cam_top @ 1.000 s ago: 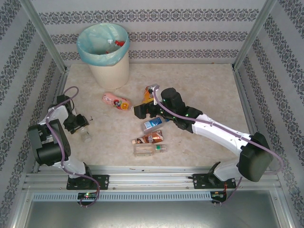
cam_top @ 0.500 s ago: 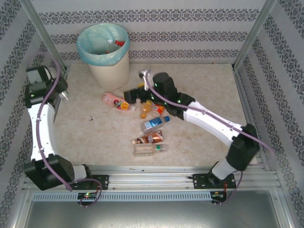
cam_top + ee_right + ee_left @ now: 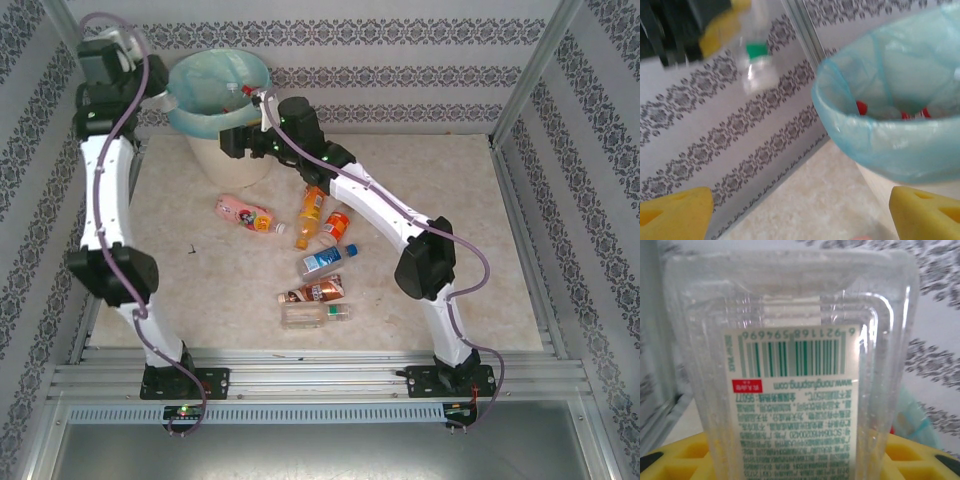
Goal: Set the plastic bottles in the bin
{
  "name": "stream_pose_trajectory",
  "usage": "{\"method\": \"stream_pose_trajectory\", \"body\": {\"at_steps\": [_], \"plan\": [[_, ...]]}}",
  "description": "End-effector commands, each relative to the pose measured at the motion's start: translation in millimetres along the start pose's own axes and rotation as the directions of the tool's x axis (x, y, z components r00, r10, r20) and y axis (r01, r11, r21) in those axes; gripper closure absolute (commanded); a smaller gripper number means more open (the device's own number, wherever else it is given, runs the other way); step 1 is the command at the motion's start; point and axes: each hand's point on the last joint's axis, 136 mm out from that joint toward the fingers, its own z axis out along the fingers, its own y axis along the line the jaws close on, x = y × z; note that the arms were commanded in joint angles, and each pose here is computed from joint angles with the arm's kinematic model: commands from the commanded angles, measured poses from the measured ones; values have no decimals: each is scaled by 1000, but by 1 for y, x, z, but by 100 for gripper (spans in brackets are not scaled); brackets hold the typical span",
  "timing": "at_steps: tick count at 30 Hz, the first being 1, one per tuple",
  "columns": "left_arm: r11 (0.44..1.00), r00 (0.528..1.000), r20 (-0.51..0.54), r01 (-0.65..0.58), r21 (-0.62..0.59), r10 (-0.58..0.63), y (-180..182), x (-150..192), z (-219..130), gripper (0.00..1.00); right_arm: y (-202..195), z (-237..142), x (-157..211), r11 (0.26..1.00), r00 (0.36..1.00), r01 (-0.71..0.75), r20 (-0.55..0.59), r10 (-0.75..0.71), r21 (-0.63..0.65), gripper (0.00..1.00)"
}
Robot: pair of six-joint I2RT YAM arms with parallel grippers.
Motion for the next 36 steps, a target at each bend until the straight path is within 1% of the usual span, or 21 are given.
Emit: {"method": "stream_pose_trajectory", "body": {"at_steps": [1,4,6,8,9,14,16,18,20,21,23,25,29,33,36], "plan": [[988,992,102,-92,122,80,-48,-29,10,66,7,-7,3,999,999,-38,-30,37,-33,11],[975,982,150,-140,171,115,-72,-28,34,65,4,-15,20,998,997,-54,-65,53,-26,11],[968,975,176,-166,189,133,-81,-22,50,64,3,-22,30,998,994,-65,-84,64,-19,12],[971,970,187,-184,154,154,-81,-12,67,59,3,-30,41,997,992,-76,-102,74,-15,12],[977,968,194,-182,114,158,-78,-7,77,59,3,-34,45,997,991,-83,-106,81,-12,12],[982,965,206,-178,64,162,-75,14,107,57,8,-55,54,995,990,-95,-107,94,-7,12],[985,969,203,-160,71,143,-75,20,115,49,9,-61,57,996,990,-86,-110,86,-2,11],[986,973,194,-142,88,122,-76,24,119,32,8,-65,58,997,991,-80,-109,80,7,11],[986,975,187,-139,92,120,-77,26,120,21,9,-68,58,997,991,-74,-110,74,10,11],[986,974,185,-145,81,128,-78,27,119,14,9,-68,58,997,991,-71,-109,72,13,11],[984,971,184,-166,67,151,-80,27,117,9,8,-69,58,997,991,-69,-111,71,17,11],[982,970,184,-174,72,158,-82,26,114,8,7,-69,58,997,991,-69,-112,70,20,11],[977,966,191,-193,93,173,-88,20,106,12,6,-69,60,997,990,-74,-115,76,25,11],[969,964,189,-213,121,188,-97,15,96,18,6,-72,59,997,991,-70,-115,73,29,11],[959,964,163,-234,159,208,-109,16,82,22,10,-81,59,999,991,-32,-132,34,15,11]]}}
